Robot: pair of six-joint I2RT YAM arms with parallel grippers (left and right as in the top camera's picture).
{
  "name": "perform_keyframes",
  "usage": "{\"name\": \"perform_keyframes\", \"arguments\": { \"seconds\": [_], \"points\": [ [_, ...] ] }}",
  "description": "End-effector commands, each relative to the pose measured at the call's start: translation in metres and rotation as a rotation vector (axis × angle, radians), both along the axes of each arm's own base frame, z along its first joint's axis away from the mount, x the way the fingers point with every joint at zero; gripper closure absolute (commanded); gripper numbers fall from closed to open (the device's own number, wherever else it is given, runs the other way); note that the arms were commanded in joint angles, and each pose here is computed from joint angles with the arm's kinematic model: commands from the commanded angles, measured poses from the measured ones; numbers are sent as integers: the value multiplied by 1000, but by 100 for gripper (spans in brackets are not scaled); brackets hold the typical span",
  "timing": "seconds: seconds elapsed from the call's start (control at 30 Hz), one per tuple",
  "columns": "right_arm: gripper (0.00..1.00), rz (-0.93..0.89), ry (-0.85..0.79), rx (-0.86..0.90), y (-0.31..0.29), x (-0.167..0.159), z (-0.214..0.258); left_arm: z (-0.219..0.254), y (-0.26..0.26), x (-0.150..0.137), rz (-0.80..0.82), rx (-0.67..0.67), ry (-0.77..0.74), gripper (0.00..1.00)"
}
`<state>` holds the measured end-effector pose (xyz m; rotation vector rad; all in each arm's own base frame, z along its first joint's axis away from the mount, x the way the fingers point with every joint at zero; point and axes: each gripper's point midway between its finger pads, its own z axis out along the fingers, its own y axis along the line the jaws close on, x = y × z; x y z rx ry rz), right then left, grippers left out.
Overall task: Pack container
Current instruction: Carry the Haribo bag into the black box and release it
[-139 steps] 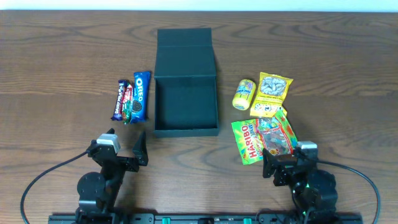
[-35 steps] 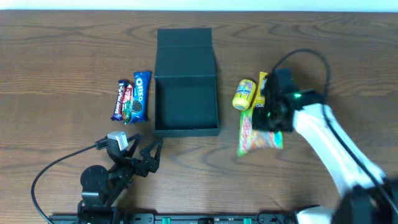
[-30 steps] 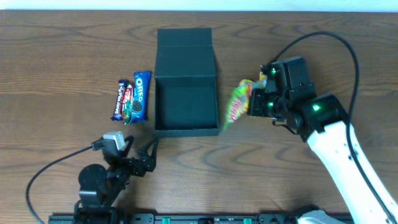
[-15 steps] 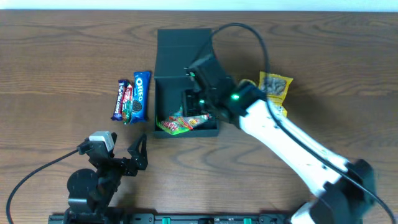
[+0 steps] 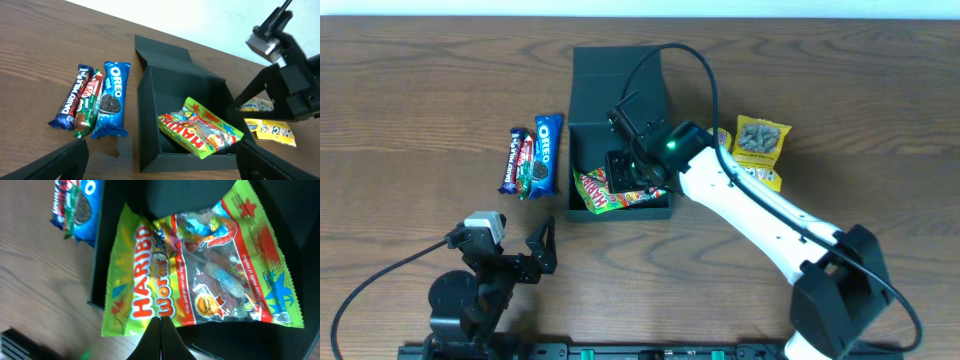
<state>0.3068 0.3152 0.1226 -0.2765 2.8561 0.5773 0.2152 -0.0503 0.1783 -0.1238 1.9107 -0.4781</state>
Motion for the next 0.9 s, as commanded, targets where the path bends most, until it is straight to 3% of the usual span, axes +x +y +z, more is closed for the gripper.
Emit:
{"name": "perform_keyframes", "arguments": {
  "seconds": [0.0,0.3,0.53,0.7,0.87],
  "points": [
    [99,60,6,-34,8,-2,-16,10,1,-1,0,22,-29,5],
    [99,122,116,-98,16,-8,-85,10,1,-1,0,22,-29,5],
    [99,182,108,-87,24,-7,-100,10,1,-1,0,21,-28,5],
    [99,223,54,-30,30,2,-67,8,1,-1,0,23,-20,5],
    [99,219,-84,26,24,24,2,-3,3,-4,5,37,24,5]
  ]
}}
